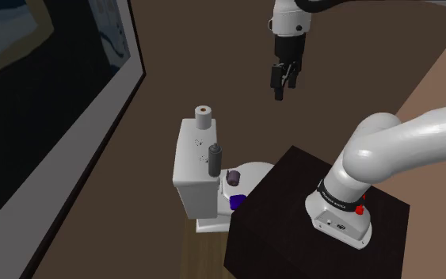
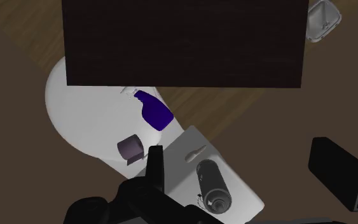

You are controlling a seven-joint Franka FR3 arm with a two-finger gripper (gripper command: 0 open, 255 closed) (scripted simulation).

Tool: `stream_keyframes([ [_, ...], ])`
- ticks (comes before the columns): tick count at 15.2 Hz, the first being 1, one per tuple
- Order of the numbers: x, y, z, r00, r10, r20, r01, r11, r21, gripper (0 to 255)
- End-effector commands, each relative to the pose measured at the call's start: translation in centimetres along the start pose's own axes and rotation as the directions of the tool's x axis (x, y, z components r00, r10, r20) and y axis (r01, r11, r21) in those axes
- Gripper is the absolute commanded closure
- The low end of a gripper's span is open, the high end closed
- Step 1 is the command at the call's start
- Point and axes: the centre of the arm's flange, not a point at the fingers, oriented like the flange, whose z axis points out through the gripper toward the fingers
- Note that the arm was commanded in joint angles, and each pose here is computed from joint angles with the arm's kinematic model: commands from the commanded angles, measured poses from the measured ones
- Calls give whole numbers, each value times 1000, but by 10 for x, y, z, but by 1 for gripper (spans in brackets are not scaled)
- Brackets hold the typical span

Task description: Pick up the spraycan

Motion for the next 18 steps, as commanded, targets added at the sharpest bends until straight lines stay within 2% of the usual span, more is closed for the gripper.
stream_keyframes([
  [1,0,0,0,1000,0,0,0,1000,0,0],
  [9,49,-9,82,994,12,-111,-9,1000,29,0],
  [18,115,-20,167,972,29,-234,-15,998,62,0],
])
